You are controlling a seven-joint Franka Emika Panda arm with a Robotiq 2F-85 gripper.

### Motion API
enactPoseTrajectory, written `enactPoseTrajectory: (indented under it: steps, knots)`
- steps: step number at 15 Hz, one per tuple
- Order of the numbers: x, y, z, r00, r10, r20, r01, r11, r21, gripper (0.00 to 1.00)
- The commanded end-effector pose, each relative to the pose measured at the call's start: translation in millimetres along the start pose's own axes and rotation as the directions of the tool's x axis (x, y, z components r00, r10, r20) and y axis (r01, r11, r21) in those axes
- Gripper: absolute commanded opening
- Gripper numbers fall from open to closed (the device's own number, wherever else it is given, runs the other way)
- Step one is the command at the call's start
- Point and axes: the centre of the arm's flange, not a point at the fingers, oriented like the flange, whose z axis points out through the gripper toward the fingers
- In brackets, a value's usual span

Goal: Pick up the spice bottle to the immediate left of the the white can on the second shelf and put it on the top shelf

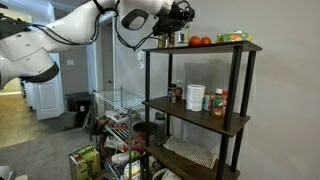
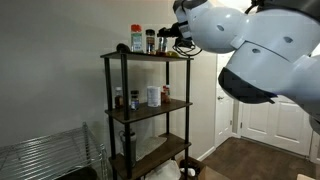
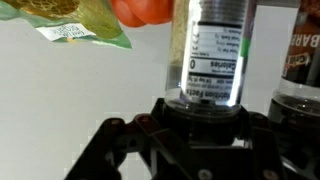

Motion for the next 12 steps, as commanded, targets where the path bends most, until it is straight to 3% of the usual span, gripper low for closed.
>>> enactPoseTrajectory:
  steps: [1,7,8,12]
  knots:
    - [2,10,1,0.999,0.031,0.013,-0.031,0.999,-0.018,0.35]
    - [-9,12,7,0.998,0.04,0.044,-0.039,0.999,-0.025,0.35]
    - [-9,12,7,0.998,0.038,0.046,-0.037,0.999,-0.03,0.85]
    - [-10,9,6,0.998,0.042,0.051,-0.04,0.998,-0.037,0.99]
